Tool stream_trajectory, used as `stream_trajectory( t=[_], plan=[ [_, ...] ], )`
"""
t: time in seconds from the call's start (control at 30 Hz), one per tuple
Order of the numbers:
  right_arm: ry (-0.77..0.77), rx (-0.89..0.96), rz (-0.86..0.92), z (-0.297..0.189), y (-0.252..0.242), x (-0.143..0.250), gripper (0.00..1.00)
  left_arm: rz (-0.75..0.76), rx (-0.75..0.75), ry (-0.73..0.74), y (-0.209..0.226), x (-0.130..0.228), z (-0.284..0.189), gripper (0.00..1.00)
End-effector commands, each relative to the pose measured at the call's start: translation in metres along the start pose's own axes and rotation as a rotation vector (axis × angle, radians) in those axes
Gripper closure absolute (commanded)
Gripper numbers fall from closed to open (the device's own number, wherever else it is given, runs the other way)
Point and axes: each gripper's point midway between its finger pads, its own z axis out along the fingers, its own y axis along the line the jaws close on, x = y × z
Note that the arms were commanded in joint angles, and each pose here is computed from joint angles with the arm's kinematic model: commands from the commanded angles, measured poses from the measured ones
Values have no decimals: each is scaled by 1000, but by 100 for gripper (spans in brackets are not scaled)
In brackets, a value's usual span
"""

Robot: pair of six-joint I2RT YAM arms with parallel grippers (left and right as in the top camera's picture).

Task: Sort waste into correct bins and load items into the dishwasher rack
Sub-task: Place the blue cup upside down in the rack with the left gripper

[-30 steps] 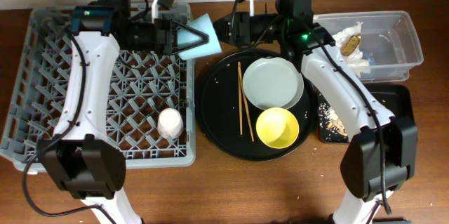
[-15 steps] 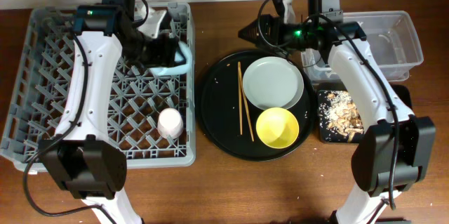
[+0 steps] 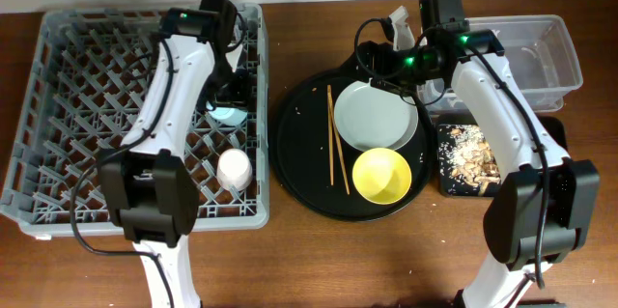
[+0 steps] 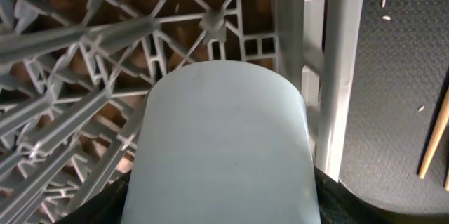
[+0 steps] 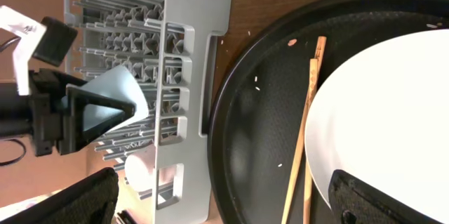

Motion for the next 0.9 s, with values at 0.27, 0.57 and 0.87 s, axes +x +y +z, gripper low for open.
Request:
stream_trajectory(
  t=[0.27,0.57,0.87],
  plan=[
    [-8,15,-22,-3,1,-1,4,-13,-15,9,0,-5,11,5],
    [-23,58,-53,-13,1,0,20,-13,59,-149,-12,-33,-53,6],
    [-144,548,14,-126,-20,41,20,125,388,-204,-91,-19,-118,8]
  ],
)
